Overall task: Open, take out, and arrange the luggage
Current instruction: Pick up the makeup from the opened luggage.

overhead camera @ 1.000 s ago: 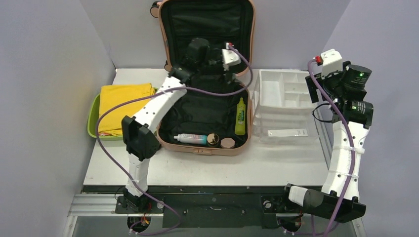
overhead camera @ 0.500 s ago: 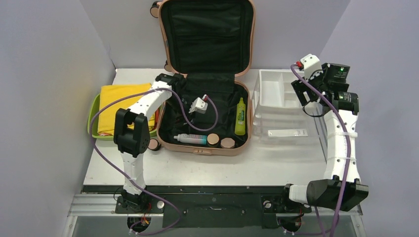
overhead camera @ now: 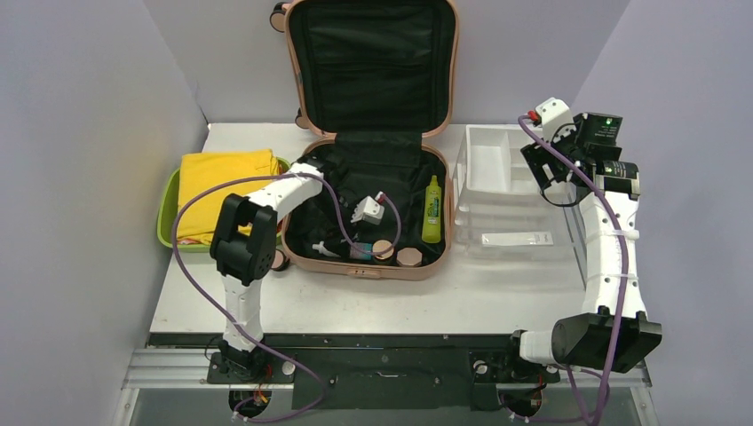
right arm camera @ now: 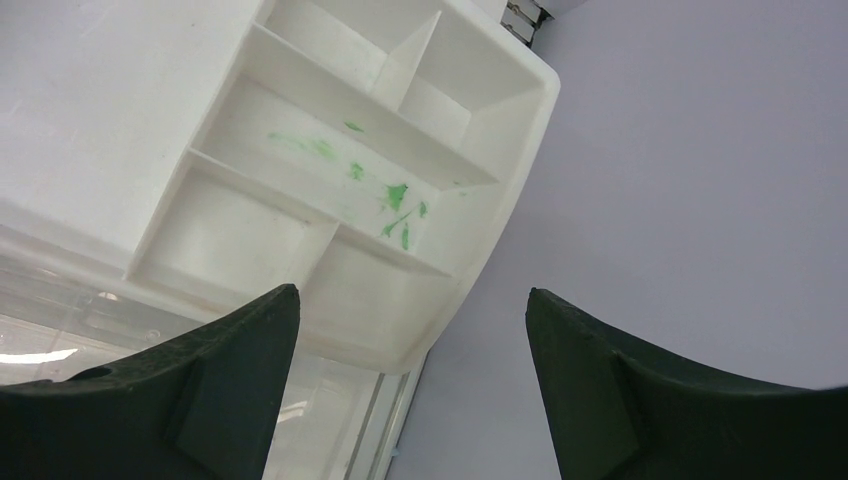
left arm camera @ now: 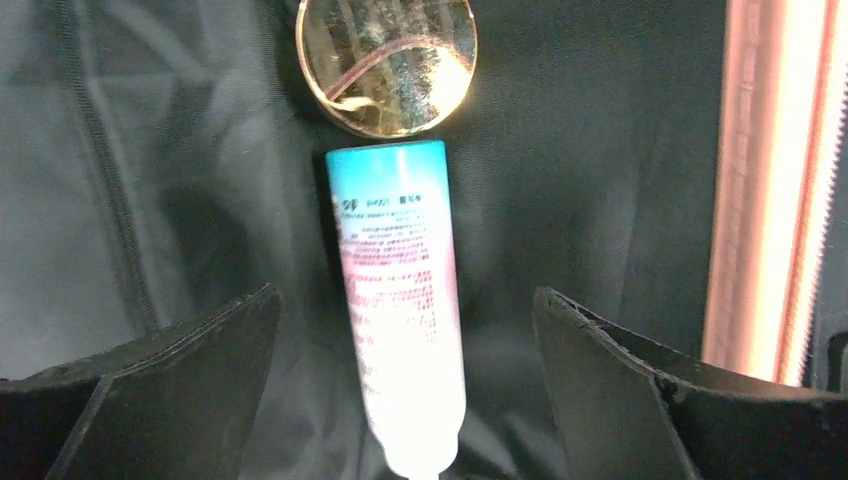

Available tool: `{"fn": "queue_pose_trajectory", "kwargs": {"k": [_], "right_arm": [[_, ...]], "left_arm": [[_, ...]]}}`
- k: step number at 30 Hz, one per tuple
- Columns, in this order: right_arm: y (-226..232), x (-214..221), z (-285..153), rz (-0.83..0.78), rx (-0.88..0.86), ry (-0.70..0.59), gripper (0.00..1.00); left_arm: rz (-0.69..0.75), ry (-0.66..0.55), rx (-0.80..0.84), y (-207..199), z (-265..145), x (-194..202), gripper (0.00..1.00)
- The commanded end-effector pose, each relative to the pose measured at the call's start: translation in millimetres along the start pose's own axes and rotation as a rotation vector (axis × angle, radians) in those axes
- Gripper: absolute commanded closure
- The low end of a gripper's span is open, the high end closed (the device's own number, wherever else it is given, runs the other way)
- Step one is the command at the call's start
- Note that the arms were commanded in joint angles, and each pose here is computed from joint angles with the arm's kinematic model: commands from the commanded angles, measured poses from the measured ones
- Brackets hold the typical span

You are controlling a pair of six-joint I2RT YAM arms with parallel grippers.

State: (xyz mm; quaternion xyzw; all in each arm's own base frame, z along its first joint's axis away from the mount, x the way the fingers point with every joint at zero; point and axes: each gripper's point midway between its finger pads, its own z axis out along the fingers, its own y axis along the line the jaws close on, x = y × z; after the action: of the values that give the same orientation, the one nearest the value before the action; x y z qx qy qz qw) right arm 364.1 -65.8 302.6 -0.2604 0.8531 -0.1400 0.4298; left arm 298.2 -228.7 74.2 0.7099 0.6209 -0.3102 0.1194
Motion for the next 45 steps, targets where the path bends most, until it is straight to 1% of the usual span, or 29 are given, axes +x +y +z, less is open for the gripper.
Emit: {"fn": "queue_pose_trajectory", "kwargs": {"k": [1,2,6,7,8,10,11,12,13,14,15,16,18,20,24,27,30,31,32,34,35,36,39,40,41,42,43,44,45], "right_arm": [[-5.5,-12.1,-8.6,-0.011,0.041,-0.049,0.22],[-5.1,-12.8,-9.2,-0.011,0.04,-0.052,0.22],[-5.0,-16.0,-10.8,-0.006,0.04,-0.063,0.22],[-4.6,-16.7,-11.3,-0.005,0.039,-0.066,0.22],[-4.4,-17.3,-11.8,-0.004,0.04,-0.068,0.22],[-3.3,-18.3,-12.7,-0.003,0.038,-0.072,0.22],[-3.2,-18.7,-13.1,-0.002,0.039,-0.074,0.22],[-3.1,-19.7,-13.3,0.0,0.039,-0.077,0.22],[-3.2,-20.4,-13.5,0.001,0.039,-0.079,0.22],[-3.4,-22.1,-14.2,0.0,0.04,-0.083,0.22],[-3.7,-23.0,-15.0,-0.001,0.042,-0.086,0.22],[-3.9,-24.3,-15.4,-0.001,0.042,-0.089,0.22],[-5.4,-26.6,-16.4,-0.005,0.047,-0.095,0.22],[-6.8,-28.5,-17.1,-0.007,0.051,-0.099,0.22],[-10.9,-31.9,-19.8,-0.004,0.067,-0.106,0.21],[-15.6,-30.8,-21.0,0.002,0.096,-0.101,0.21],[-21.8,-29.0,-24.5,0.012,0.137,-0.094,0.21],[-24.0,-28.9,-24.4,0.016,0.151,-0.096,0.21],[-28.6,-26.9,-26.7,0.026,0.18,-0.087,0.21],[-36.1,-23.5,-28.9,0.044,0.228,-0.073,0.21],[-39.0,-22.3,-29.3,0.051,0.245,-0.069,0.21],[-42.4,-20.7,-31.9,0.055,0.266,-0.061,0.21],[-52.9,-15.0,-37.2,0.07,0.324,-0.036,0.21],[-56.7,-12.9,-39.4,0.075,0.344,-0.027,0.21],[-58.9,-12.0,-41.3,0.081,0.356,-0.024,0.21],[-63.0,-9.9,-44.0,0.088,0.38,-0.015,0.21],[-66.2,-7.3,-46.9,0.098,0.401,-0.005,0.21],[-69.0,-5.7,-48.3,0.105,0.416,-0.001,0.21],[-72.3,-3.0,-51.9,0.113,0.44,0.008,0.2]], "left_arm": [[0.021,0.031,-0.087,12.9,13.4,1.7,0.09],[0.004,0.047,-0.084,10.1,18.4,7.0,0.09],[-0.031,0.071,-0.1,12.8,28.0,12.2,0.18],[-0.036,0.077,-0.105,14.8,30.1,13.6,0.23],[-0.049,0.095,-0.113,15.9,31.5,15.7,0.27],[-0.057,0.11,-0.126,19.0,33.4,17.5,0.41],[-0.06,0.112,-0.13,20.0,33.5,17.8,0.45],[-0.072,0.113,-0.135,20.5,32.9,18.0,0.54],[-0.075,0.111,-0.138,20.9,31.5,17.2,0.58],[-0.081,0.111,-0.142,21.1,30.2,16.7,0.66],[-0.082,0.107,-0.152,22.8,26.8,14.8,0.69],[-0.091,0.106,-0.153,22.2,24.8,13.7,0.76],[-0.101,0.097,-0.168,24.5,15.9,9.4,0.83],[-0.111,0.081,-0.184,27.8,5.2,3.0,0.85],[-0.125,0.03,-0.232,36.7,-24.7,-19.0,0.85],[-0.111,-0.029,-0.299,48.4,-54.5,-43.0,0.86],[-0.087,-0.073,-0.35,57.4,-75.4,-63.9,0.86],[-0.073,-0.104,-0.38,62.9,-87.3,-77.9,0.86],[-0.071,-0.121,-0.386,67.4,-89.2,-83.7,0.86],[-0.033,-0.208,-0.436,79.8,-111.8,-119.4,0.86],[-0.045,-0.253,-0.426,79.9,-113.8,-131.6,0.87],[-0.01,-0.291,-0.445,86.6,-120.4,-150.0,0.87],[0.05,-0.421,-0.444,90.8,-126.2,-199.1,0.87],[0.056,-0.467,-0.415,85.3,-122.3,-216.9,0.87],[0.098,-0.518,-0.438,89.9,-127.6,-234.5,0.87],[0.091,-0.564,-0.406,83.5,-122.4,-250.9,0.87],[0.142,-0.622,-0.43,86.5,-129.6,-270.6,0.87],[0.118,-0.671,-0.386,78.7,-124.5,-285.1,0.87],[0.183,-0.741,-0.414,80.6,-135.2,-306.6,0.88]]}}
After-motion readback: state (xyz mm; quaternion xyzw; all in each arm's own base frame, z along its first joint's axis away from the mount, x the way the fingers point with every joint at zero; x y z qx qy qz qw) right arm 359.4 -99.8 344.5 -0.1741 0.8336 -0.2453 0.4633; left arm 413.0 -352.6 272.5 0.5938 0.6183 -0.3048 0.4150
